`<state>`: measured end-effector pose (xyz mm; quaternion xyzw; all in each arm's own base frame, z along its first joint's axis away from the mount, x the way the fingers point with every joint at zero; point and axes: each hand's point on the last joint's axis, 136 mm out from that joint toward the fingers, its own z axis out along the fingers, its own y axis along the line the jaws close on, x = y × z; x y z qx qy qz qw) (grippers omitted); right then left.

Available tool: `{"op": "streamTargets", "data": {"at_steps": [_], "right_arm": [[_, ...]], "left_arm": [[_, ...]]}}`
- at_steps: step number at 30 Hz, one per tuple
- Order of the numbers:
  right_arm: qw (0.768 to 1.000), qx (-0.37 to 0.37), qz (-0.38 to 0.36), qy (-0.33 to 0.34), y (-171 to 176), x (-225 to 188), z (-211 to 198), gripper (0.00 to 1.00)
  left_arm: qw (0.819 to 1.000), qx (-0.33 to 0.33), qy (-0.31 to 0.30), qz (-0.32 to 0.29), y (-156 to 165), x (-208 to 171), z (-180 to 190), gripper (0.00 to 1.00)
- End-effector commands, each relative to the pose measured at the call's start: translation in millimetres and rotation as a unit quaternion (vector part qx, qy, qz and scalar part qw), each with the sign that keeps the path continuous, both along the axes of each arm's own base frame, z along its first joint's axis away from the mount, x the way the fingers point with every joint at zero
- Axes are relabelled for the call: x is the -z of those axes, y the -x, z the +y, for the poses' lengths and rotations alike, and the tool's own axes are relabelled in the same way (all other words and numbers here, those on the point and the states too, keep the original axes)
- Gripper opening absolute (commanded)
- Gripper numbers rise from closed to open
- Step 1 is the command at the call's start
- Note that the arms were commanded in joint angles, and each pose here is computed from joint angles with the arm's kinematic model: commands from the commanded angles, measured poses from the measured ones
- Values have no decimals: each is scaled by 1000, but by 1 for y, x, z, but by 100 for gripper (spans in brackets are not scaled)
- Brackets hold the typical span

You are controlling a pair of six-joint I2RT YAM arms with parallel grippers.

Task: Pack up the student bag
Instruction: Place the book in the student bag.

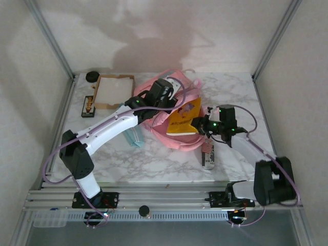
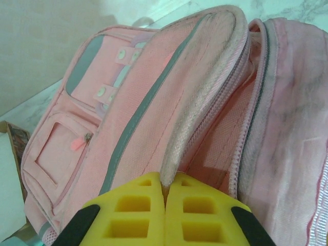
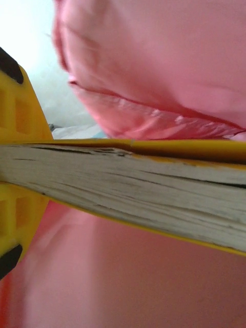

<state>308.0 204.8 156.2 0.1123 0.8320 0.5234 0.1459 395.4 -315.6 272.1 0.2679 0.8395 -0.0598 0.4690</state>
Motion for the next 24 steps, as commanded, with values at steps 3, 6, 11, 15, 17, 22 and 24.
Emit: {"op": "streamTargets", "data": {"at_steps": [3,6,11,15,17,22,24], "right_arm": [[991,-43,-114,-45,-44,-37,51,0],[995,-21,-98,-16,-72,-9,50,7],[995,28,-45,86,-108,37,24,59],[987,65,-41,140,-103,36,-8,85],[986,68,-32,148,-88,33,-11,82],[984,60,-2,166,-40,45,4,69],[986,65,10,155,-27,51,12,59]], "left_arm": [[997,-17,54,-52,6,-51,15,0],[996,-28,60,-55,5,-51,18,0],[996,-30,62,-49,3,-47,17,0],[996,-32,67,-48,2,-47,17,0],[996,-33,73,-49,0,-47,16,0],[995,-27,83,-42,-2,-44,10,0],[995,-26,87,-41,-2,-44,8,0]]}}
